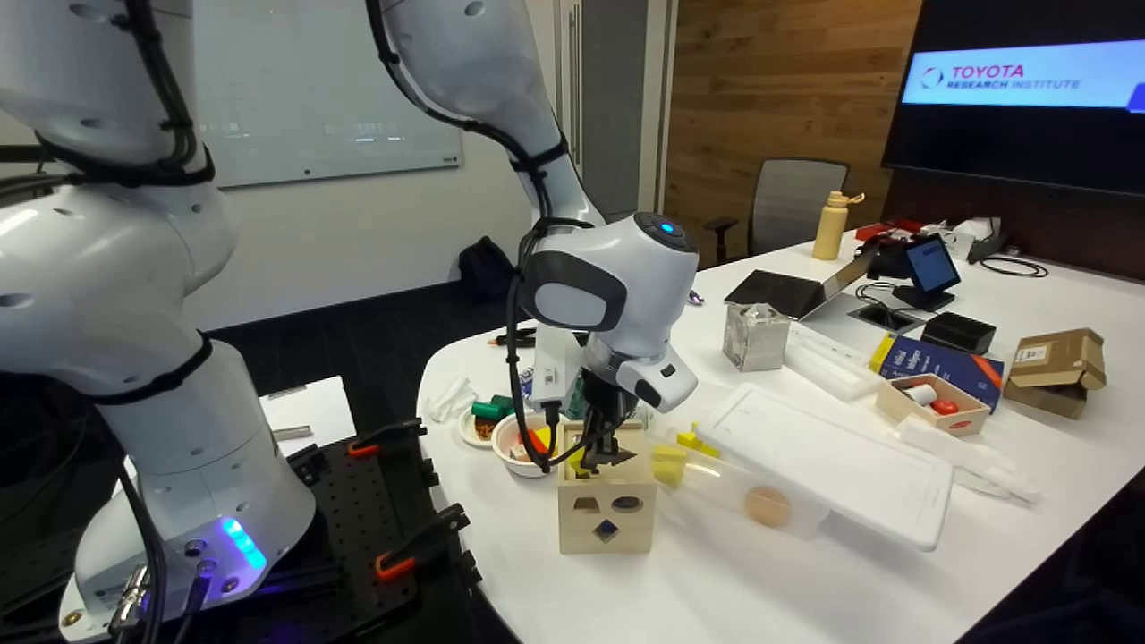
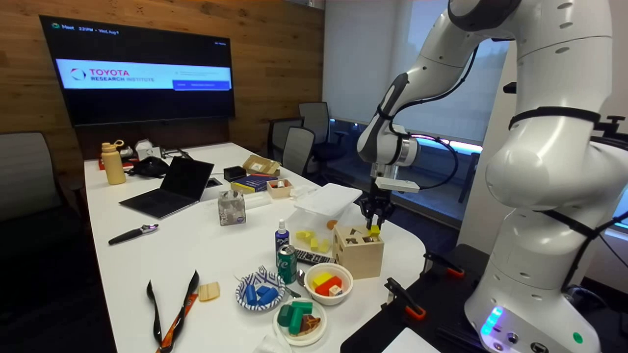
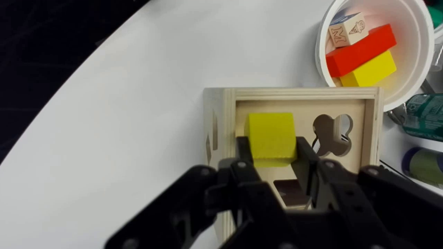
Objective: Put one blue block and one yellow block in the wooden toy box.
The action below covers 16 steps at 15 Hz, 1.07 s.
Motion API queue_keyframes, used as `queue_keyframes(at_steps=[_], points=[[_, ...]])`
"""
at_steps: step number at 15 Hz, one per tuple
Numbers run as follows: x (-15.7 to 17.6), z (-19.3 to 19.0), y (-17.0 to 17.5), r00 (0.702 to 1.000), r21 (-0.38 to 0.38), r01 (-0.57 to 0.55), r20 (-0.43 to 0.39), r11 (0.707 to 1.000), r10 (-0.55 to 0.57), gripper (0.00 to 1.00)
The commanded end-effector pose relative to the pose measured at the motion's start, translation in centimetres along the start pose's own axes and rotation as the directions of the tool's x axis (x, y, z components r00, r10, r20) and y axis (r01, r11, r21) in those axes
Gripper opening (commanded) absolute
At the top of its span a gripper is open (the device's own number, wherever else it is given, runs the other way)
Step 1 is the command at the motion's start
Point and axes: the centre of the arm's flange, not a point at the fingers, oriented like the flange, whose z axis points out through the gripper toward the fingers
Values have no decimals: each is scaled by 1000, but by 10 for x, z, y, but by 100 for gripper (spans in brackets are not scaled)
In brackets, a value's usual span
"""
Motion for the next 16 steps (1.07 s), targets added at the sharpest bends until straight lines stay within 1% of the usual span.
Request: queue_keyframes(at_steps=[1, 6, 11, 16], points=[[18, 3, -9, 998, 6, 16, 54, 1000, -16, 9], [32, 15, -16, 994, 1, 22, 107, 1000, -22, 9], [40, 19, -16, 991, -11, 18, 136, 1000, -17, 9], [47, 25, -16, 984, -5, 19, 176, 1000, -18, 9]])
